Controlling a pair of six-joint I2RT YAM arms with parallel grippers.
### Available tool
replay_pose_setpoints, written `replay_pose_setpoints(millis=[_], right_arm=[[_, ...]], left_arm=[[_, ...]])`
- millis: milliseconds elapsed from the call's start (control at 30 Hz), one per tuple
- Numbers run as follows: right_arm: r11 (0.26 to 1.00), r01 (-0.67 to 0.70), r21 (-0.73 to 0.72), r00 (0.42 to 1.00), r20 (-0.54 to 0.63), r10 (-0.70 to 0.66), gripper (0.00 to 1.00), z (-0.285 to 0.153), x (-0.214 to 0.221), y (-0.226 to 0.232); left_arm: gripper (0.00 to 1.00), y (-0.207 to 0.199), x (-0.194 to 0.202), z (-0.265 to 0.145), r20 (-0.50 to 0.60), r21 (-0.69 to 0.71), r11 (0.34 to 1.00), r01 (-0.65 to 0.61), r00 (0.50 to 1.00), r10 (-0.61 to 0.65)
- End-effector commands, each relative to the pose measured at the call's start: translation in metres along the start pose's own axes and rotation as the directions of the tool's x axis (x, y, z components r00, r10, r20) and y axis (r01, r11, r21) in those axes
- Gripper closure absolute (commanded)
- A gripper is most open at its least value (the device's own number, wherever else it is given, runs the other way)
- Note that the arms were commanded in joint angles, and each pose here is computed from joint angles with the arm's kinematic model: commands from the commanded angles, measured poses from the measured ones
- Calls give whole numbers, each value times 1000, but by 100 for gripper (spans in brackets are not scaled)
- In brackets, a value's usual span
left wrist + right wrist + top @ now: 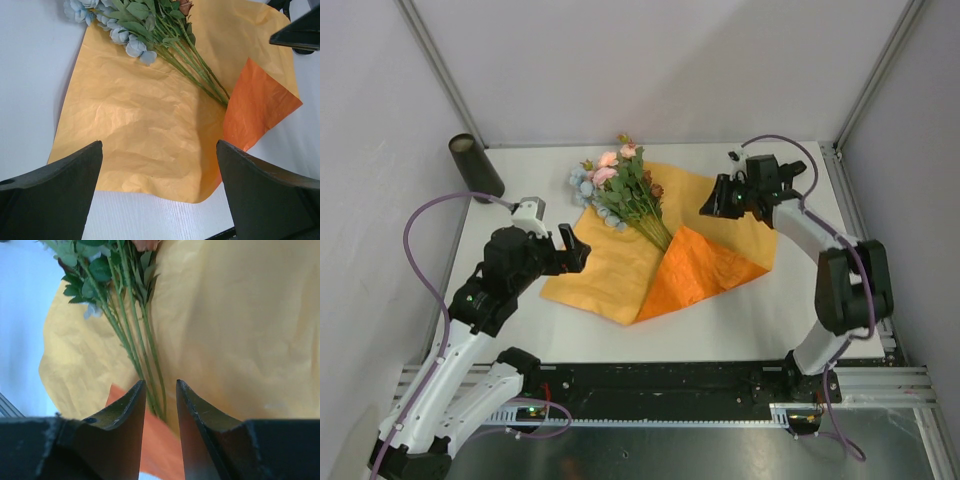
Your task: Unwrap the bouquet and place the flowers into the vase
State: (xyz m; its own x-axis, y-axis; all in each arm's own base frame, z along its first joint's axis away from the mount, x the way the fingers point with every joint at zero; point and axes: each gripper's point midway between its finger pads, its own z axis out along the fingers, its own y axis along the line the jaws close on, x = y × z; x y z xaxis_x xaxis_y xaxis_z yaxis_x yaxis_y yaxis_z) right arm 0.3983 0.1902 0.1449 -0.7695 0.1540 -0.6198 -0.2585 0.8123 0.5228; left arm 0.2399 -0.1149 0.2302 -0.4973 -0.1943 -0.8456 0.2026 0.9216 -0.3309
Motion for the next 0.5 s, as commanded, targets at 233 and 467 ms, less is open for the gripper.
replay_pose_setpoints(millis=[233, 467], right_arm=[[984, -72, -162, 968, -250, 29, 66, 48, 23, -6], [975, -41, -218, 936, -350, -39, 66, 27, 57, 15]], left_arm=[[0, 1, -4, 0, 14, 3, 1000, -18, 1000, 18], [0, 2, -5, 2, 8, -2, 1000, -13, 1000, 13]])
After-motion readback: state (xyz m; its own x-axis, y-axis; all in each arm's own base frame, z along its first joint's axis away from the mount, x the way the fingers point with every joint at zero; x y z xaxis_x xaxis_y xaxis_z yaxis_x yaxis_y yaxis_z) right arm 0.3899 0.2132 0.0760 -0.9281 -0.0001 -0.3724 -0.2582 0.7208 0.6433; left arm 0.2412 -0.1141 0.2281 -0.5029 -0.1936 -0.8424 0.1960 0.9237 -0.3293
